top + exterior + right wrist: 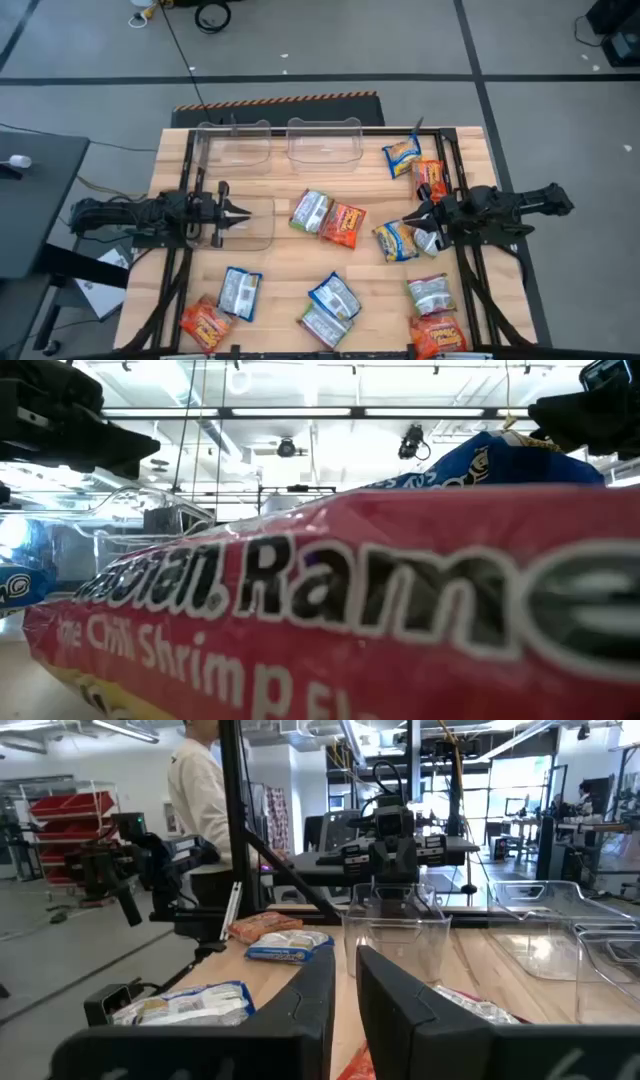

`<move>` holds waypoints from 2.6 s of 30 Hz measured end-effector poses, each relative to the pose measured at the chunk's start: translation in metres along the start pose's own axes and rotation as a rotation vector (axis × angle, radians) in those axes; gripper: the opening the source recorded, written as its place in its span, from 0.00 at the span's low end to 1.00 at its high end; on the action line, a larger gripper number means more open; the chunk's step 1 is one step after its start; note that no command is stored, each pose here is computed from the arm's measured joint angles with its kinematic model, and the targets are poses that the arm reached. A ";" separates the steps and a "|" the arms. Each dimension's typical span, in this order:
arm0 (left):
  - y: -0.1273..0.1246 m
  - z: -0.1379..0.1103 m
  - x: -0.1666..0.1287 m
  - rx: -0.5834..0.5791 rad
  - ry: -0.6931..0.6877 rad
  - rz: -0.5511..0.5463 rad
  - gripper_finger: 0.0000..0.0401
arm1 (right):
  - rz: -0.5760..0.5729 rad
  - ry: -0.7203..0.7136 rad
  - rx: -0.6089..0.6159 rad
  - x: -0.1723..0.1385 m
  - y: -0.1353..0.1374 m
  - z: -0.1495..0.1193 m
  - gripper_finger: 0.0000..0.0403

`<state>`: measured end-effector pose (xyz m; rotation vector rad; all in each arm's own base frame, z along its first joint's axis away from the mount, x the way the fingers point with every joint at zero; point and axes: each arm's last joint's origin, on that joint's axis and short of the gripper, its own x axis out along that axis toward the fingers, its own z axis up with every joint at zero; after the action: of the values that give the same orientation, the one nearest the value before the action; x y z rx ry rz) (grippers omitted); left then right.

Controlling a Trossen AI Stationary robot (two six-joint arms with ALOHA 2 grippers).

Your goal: Sort Maruchan noodles

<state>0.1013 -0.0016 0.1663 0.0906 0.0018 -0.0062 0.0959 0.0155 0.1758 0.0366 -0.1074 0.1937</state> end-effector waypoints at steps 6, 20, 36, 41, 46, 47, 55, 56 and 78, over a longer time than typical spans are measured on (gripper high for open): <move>0.000 0.000 0.000 0.000 0.001 0.000 0.14 | 0.000 0.000 0.000 0.000 0.000 0.000 0.13; 0.000 0.000 0.000 0.000 0.001 0.000 0.14 | -0.001 0.000 0.000 0.000 0.000 0.000 0.13; 0.000 0.000 0.000 0.000 0.001 0.000 0.14 | 0.000 0.000 0.000 0.000 0.000 0.000 0.13; 0.000 0.000 0.000 0.000 0.001 0.000 0.14 | 0.000 0.000 0.000 0.000 0.000 0.000 0.13; 0.000 0.000 0.000 0.000 0.001 0.000 0.14 | 0.000 0.000 0.000 0.000 0.000 0.000 0.13; 0.000 0.000 0.000 0.000 0.001 0.000 0.14 | 0.000 0.000 0.000 0.000 0.000 0.000 0.13; 0.000 0.000 0.000 0.000 0.000 0.000 0.14 | 0.000 0.000 0.000 0.000 0.000 0.000 0.13; 0.000 0.000 0.000 0.000 0.001 0.000 0.14 | 0.000 0.000 0.000 0.000 0.000 0.000 0.13; 0.000 0.000 0.000 0.000 0.001 0.000 0.14 | -0.177 0.018 -0.184 0.000 -0.006 0.000 0.13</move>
<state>0.1013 -0.0016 0.1662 0.0906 0.0025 -0.0058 0.0966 0.0099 0.1752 -0.1387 -0.1030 0.0066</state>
